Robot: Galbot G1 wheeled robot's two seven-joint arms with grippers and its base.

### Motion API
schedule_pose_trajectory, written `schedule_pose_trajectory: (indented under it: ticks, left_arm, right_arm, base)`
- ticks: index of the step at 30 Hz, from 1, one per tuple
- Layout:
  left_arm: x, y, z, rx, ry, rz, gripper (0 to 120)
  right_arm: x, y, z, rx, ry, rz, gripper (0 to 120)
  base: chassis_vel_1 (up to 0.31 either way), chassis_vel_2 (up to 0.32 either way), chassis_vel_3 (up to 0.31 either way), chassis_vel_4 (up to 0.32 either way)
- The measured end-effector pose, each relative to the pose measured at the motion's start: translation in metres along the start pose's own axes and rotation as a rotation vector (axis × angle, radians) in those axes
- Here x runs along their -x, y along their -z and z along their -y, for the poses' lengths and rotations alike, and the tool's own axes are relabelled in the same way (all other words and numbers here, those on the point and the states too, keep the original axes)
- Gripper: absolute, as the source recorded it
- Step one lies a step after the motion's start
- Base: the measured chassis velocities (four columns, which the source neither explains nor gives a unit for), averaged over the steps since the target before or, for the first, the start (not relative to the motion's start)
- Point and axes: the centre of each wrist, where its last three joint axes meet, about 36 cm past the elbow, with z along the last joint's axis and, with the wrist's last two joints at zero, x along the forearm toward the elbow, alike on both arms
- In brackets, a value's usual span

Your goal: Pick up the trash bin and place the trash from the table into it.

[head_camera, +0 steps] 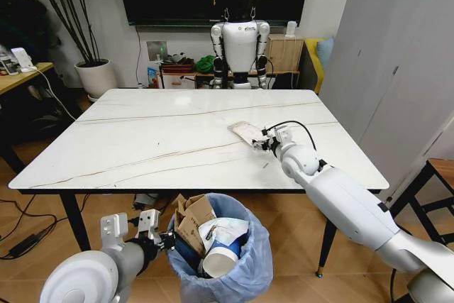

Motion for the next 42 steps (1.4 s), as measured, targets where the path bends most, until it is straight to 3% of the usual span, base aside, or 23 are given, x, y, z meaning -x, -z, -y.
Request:
schedule_pose_trajectory:
  ticks: [19, 24, 42]
  left_arm:
    - [0.000, 0.001, -0.002, 0.016, -0.005, 0.009, 0]
    - [0.001, 0.001, -0.002, 0.016, -0.007, 0.009, 0]
    - [0.000, 0.001, -0.003, 0.023, -0.015, 0.014, 0]
  right_arm:
    - [0.011, -0.017, -0.010, -0.218, -0.031, 0.119, 100]
    - [0.010, -0.021, -0.013, -0.225, -0.015, 0.120, 93]
    - [0.008, -0.028, -0.021, -0.197, 0.019, 0.128, 26]
  base:
    - [0.000, 0.000, 0.000, 0.000]
    - [0.000, 0.000, 0.000, 0.000]
    - [0.000, 0.000, 0.000, 0.000]
